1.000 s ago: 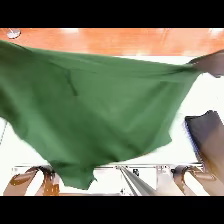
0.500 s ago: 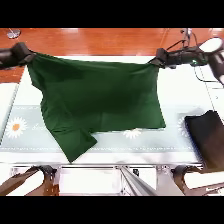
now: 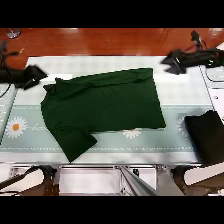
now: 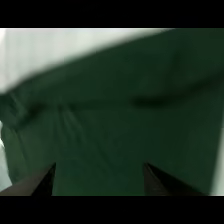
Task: Fold the shirts.
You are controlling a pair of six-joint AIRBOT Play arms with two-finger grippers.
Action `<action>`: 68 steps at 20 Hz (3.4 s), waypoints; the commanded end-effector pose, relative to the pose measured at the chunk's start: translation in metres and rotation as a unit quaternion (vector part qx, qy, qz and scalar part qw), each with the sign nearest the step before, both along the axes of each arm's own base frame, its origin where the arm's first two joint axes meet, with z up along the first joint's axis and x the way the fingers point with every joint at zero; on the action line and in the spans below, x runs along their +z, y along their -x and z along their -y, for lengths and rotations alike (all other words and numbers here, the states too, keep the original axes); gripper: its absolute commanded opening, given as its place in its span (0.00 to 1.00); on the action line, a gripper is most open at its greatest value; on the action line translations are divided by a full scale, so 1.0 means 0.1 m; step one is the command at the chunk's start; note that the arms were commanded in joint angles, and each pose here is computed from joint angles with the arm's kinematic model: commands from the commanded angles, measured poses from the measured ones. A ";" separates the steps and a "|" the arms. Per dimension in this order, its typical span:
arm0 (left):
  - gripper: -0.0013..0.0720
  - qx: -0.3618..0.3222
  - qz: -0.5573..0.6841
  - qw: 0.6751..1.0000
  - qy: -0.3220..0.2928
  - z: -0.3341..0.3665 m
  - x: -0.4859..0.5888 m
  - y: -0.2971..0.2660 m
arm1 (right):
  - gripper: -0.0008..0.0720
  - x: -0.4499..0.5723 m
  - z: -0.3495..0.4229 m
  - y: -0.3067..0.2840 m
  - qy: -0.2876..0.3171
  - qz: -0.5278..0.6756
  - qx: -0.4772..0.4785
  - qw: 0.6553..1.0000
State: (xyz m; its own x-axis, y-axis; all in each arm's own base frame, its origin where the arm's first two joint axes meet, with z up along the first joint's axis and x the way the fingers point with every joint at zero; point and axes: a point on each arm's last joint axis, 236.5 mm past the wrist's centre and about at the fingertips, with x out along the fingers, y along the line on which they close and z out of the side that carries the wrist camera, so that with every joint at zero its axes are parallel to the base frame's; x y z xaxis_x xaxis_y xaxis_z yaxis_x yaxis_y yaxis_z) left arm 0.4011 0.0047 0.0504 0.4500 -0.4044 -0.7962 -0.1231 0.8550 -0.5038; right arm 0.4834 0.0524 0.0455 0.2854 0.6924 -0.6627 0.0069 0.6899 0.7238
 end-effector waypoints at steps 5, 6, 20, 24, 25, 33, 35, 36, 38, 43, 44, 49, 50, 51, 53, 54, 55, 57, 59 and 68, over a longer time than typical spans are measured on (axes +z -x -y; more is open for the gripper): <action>0.98 0.118 -0.222 0.964 0.089 -0.34 -1.06 1.66 | 0.85 -0.51 0.66 1.31 0.045 -0.063 -0.093 0.993; 0.98 0.138 -0.227 0.958 0.110 -0.32 -1.11 1.75 | 0.85 -0.55 0.58 1.42 0.039 -0.053 -0.101 0.993; 0.97 0.111 -0.169 0.968 0.151 0.35 -1.48 1.39 | 0.85 -0.85 0.18 1.91 -0.001 -0.046 -0.146 0.988; 0.04 0.055 -0.154 0.976 0.141 0.49 -1.40 1.36 | 0.85 -1.06 0.37 2.04 0.050 -0.087 -0.162 0.982; 0.04 0.044 -0.150 0.978 0.141 0.49 -1.37 1.35 | 0.85 -1.13 0.40 2.14 0.063 -0.113 -0.164 0.978; 0.04 0.043 -0.147 0.978 0.140 0.49 -1.35 1.33 | 0.85 -1.36 0.08 2.49 0.053 -0.195 -0.101 0.974; 0.04 0.042 -0.148 0.978 0.141 0.49 -1.35 1.33 | 0.85 -1.46 -0.04 2.36 0.062 -0.187 -0.089 0.976; 0.04 0.042 -0.148 0.978 0.141 0.49 -1.35 1.33 | 0.85 -1.45 -0.08 2.20 0.056 -0.173 -0.100 0.978; 0.04 0.043 -0.147 0.978 0.140 0.49 -1.35 1.33 | 0.85 -1.39 -0.19 1.91 0.040 -0.151 -0.109 0.982; 0.04 0.049 -0.138 0.978 0.149 0.51 -1.31 1.27 | 0.06 -1.35 -0.68 1.68 0.050 -0.135 -0.029 0.989; 0.04 0.051 -0.128 0.978 0.159 0.53 -1.23 1.21 | 0.05 -1.28 -0.76 1.64 0.053 -0.121 -0.009 0.991; 0.04 0.039 0.137 0.963 0.230 0.50 0.66 0.16 | 0.05 0.18 -0.57 0.78 0.097 0.035 0.014 0.995; 0.04 0.037 0.217 0.954 0.205 0.40 1.25 0.00 | 0.05 0.72 -0.46 0.55 0.114 0.099 -0.002 0.989; 0.04 0.037 0.286 0.942 0.170 0.31 1.79 -0.08 | 0.05 1.25 -0.34 0.40 0.130 0.158 -0.020 0.979; 0.04 0.035 0.408 0.906 0.104 0.19 2.85 -0.01 | 0.05 2.37 -0.17 0.36 0.152 0.271 -0.051 0.949; 0.04 0.026 0.457 0.886 0.066 0.18 3.31 0.15 | 0.05 2.89 -0.15 0.49 0.160 0.326 -0.054 0.930; 0.04 0.022 0.494 0.869 0.026 0.19 3.67 0.33 | 0.05 3.32 -0.16 0.66 0.168 0.376 -0.059 0.909; 0.04 0.039 0.545 0.835 -0.060 0.17 4.25 0.79 | 0.05 4.03 -0.20 1.16 0.178 0.464 -0.078 0.864; 0.04 0.065 0.581 0.798 -0.147 0.19 4.61 1.30 | 0.05 4.32 -0.19 1.67 0.201 0.504 -0.090 0.835; 0.04 0.102 0.598 0.732 -0.310 0.26 4.70 2.79 | 0.05 4.34 -0.11 2.97 0.268 0.519 -0.109 0.804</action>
State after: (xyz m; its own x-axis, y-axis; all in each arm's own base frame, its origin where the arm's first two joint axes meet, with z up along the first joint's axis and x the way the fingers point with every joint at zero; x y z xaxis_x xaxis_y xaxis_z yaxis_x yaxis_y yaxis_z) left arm 0.1593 -0.0387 0.5227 0.9790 -0.0372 0.2004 0.0216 0.9966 0.0795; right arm 0.2160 0.0653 0.4890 0.9518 0.2708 -0.1443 -0.2686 0.9626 0.0348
